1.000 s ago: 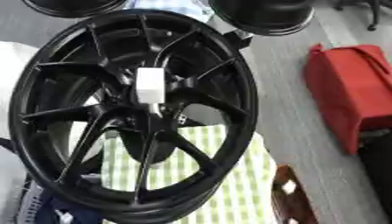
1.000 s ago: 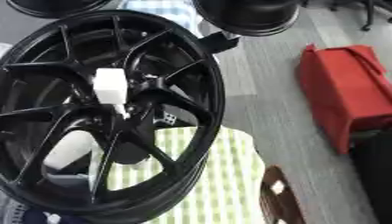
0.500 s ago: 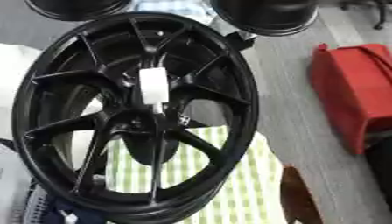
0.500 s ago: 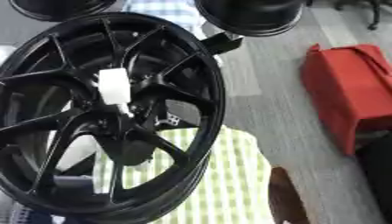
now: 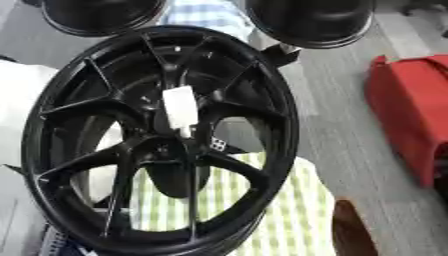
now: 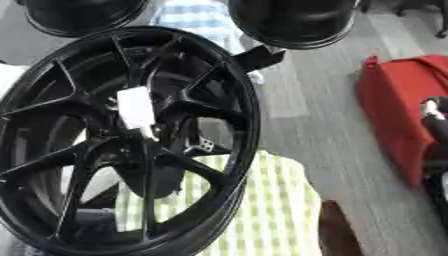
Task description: Pull the pin out of the wheel hub.
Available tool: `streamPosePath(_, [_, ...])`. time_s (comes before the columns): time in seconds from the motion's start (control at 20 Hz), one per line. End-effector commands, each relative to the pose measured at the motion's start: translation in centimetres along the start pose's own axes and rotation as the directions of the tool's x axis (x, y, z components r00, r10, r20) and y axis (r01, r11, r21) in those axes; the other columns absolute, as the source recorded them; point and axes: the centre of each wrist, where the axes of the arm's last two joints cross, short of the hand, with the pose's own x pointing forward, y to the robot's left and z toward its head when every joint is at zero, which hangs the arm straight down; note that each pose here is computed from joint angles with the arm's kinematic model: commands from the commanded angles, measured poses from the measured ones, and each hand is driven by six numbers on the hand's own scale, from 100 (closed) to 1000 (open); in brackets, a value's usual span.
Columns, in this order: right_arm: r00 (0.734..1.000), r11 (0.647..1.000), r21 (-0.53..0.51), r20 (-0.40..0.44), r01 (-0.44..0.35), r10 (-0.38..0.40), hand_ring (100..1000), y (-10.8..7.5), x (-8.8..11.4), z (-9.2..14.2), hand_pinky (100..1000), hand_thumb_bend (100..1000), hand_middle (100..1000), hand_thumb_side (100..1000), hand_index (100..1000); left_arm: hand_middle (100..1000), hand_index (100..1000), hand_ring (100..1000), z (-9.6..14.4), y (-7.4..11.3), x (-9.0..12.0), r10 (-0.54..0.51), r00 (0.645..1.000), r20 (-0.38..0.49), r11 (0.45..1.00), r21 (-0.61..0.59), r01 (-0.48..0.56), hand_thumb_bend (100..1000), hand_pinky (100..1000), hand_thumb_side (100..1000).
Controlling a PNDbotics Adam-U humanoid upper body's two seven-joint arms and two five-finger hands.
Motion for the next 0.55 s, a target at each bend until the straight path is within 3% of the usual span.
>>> streamPosePath(0.05, [0.997,0.998,-0.017,0.039,0.068,-0.067,715,0.2,-0.7,-0.2,702,212,670,503,775,582,738,890,-0.6,-0.8,1.1,0.011,0.999,0.037,1.000,-0.026,-0.010,677,804,495])
streamPosePath(0.55, [0.976,0.979,0.047,0.080,0.200,-0.204,702,1.8,-3.5,0.2,693,209,654,494,754,581,737,889,-0.4,-1.9,1.2,0.011,0.998,0.055,0.999,-0.047,-0.008,677,803,488])
